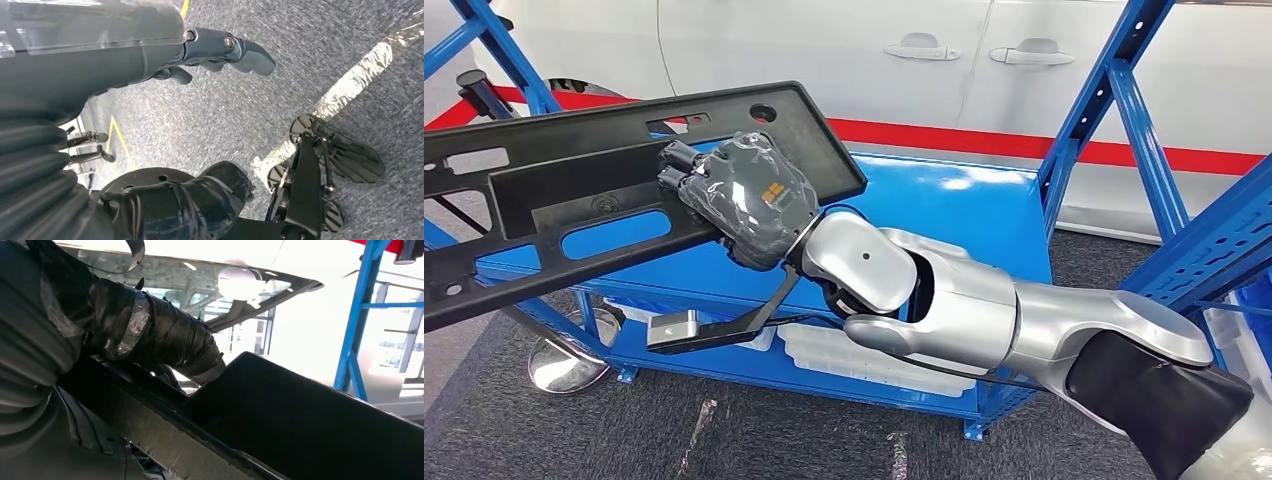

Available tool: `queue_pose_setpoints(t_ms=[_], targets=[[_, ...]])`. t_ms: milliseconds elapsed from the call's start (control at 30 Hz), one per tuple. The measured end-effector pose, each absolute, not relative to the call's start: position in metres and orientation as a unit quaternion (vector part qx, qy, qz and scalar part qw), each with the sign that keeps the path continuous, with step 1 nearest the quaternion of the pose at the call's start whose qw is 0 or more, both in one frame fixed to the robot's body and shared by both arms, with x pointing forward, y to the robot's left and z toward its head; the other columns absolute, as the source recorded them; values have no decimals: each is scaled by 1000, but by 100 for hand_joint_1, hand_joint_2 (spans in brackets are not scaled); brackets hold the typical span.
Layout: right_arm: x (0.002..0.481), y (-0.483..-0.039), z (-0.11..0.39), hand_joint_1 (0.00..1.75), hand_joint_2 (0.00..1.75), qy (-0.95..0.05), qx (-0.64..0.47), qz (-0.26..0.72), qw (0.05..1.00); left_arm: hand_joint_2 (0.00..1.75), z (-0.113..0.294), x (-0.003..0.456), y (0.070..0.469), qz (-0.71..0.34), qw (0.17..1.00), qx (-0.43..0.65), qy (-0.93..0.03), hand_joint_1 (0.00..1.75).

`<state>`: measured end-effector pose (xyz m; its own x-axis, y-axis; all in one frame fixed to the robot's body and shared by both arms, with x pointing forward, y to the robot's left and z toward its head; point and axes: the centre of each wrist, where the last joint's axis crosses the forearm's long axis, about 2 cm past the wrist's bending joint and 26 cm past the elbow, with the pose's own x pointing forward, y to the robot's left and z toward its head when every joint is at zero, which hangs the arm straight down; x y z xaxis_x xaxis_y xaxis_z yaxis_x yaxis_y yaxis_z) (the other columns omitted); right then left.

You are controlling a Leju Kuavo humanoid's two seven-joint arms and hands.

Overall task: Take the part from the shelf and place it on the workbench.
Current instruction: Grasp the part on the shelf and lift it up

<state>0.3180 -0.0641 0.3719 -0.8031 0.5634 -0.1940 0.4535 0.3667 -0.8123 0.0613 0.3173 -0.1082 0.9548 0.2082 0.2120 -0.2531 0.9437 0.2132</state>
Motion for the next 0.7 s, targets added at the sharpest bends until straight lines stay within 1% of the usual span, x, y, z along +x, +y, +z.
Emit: queue_pose_setpoints(t_ms=[400,700], targets=[[318,-67,364,175,175,-826,-306,470,60,175,-108,62,325,112,980,128,-100,0],[318,-72,352,175,175,-836,-281,465,78,175,-108,63,325,111,980,118,-115,0]])
